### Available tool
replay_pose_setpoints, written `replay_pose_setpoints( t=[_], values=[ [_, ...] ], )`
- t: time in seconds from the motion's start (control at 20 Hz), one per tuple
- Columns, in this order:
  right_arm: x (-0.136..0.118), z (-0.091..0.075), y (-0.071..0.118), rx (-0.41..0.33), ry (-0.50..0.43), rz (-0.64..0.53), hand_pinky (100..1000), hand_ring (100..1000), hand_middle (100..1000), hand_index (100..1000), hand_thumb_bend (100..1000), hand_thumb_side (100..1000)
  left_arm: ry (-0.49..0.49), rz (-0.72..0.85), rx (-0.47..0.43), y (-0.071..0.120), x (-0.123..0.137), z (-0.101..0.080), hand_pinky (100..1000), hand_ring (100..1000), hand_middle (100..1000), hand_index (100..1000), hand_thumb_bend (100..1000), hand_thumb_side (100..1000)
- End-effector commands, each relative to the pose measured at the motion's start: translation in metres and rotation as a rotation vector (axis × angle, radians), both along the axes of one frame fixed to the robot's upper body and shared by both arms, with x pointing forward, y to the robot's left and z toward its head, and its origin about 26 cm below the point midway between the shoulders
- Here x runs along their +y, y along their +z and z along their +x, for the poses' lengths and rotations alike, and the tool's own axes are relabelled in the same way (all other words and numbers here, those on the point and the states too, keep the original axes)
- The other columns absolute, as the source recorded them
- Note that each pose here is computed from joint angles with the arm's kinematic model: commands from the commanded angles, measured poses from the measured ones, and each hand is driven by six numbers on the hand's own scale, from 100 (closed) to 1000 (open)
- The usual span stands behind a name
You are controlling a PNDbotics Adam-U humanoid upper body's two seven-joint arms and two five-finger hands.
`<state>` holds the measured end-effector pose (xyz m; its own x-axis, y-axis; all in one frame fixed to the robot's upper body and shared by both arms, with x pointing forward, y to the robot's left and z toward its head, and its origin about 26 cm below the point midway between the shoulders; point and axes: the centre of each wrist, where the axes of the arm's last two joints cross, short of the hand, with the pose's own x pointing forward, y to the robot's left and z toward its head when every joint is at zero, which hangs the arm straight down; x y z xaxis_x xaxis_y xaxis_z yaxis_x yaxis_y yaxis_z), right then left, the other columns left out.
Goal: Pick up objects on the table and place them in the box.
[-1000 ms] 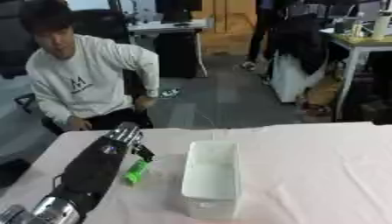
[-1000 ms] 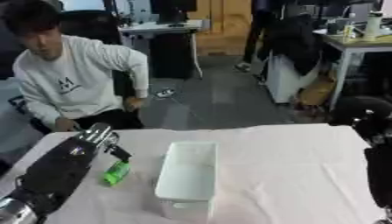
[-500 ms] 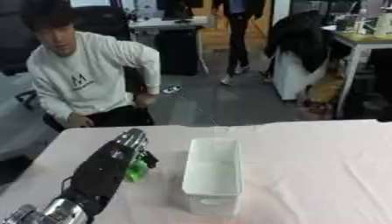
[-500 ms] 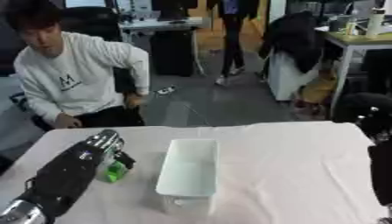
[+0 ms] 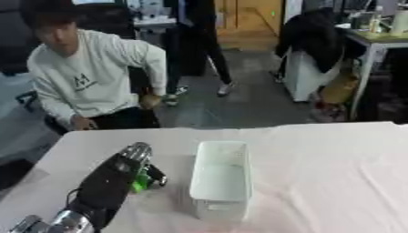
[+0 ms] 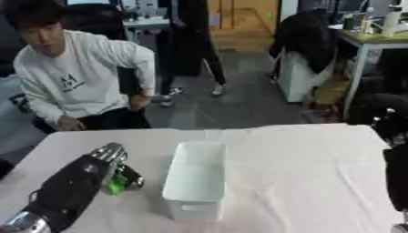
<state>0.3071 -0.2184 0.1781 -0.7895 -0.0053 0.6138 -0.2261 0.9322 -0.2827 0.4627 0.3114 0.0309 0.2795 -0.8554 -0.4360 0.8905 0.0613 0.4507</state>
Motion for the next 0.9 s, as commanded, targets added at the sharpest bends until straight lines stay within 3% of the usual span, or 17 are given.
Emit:
replay_pose_setpoints(
  t=[0.05, 0.25, 0.45, 0.5, 0.55, 0.6, 0.65, 0.7, 0.75, 0.8, 0.85, 0.9],
  values=[
    [0.001, 0.0, 0.01, -0.033, 0.01, 0.004, 624, 654, 674, 755, 100, 976, 0.066, -0.051, -0.019, 0.007, 0.005, 0.003, 690, 877, 994, 961, 1000, 1000],
    [0.001, 0.0, 0.01, -0.033, 0.01, 0.005, 624, 654, 674, 755, 100, 976, 0.112, -0.104, 0.0, -0.003, 0.008, -0.003, 681, 873, 998, 972, 1000, 1000],
    [0.001, 0.0, 0.01, -0.033, 0.011, 0.004, 624, 654, 673, 754, 100, 977, 0.155, -0.128, 0.041, -0.018, 0.013, -0.011, 626, 824, 971, 969, 1000, 847],
    [0.001, 0.0, 0.01, -0.033, 0.011, 0.004, 624, 654, 673, 754, 100, 977, 0.162, -0.134, 0.049, -0.021, 0.014, -0.013, 591, 778, 930, 953, 1000, 739],
    [0.001, 0.0, 0.01, -0.033, 0.011, 0.003, 624, 654, 673, 754, 100, 977, 0.169, -0.14, 0.052, -0.023, 0.015, -0.014, 598, 788, 938, 955, 1000, 759],
    [0.001, 0.0, 0.01, -0.033, 0.01, 0.003, 624, 654, 673, 755, 100, 977, 0.166, -0.142, 0.049, -0.022, 0.014, -0.013, 492, 614, 793, 834, 630, 669],
    [0.001, 0.0, 0.01, -0.033, 0.01, 0.002, 624, 654, 673, 755, 100, 977, 0.158, -0.14, 0.044, -0.021, 0.013, -0.013, 484, 604, 782, 824, 588, 678],
    [0.001, 0.0, 0.009, -0.032, 0.01, 0.002, 623, 654, 673, 755, 100, 977, 0.145, -0.135, 0.034, -0.019, 0.012, -0.012, 356, 477, 644, 690, 206, 756],
    [0.001, 0.0, 0.009, -0.032, 0.01, 0.001, 623, 654, 673, 755, 100, 975, 0.129, -0.125, 0.021, -0.017, 0.012, -0.012, 311, 441, 607, 648, 100, 791],
    [0.001, 0.0, 0.009, -0.032, 0.009, 0.001, 623, 654, 673, 755, 100, 978, 0.114, -0.114, 0.008, -0.016, 0.012, -0.011, 206, 356, 528, 558, 100, 816],
    [0.001, 0.0, 0.009, -0.031, 0.008, 0.0, 623, 654, 673, 755, 100, 977, 0.099, -0.104, -0.003, -0.015, 0.011, -0.011, 273, 407, 575, 613, 100, 805],
    [0.001, 0.0, 0.009, -0.031, 0.008, 0.0, 623, 654, 673, 755, 100, 977, 0.082, -0.096, -0.014, -0.014, 0.011, -0.01, 100, 195, 393, 427, 100, 796]
  ],
)
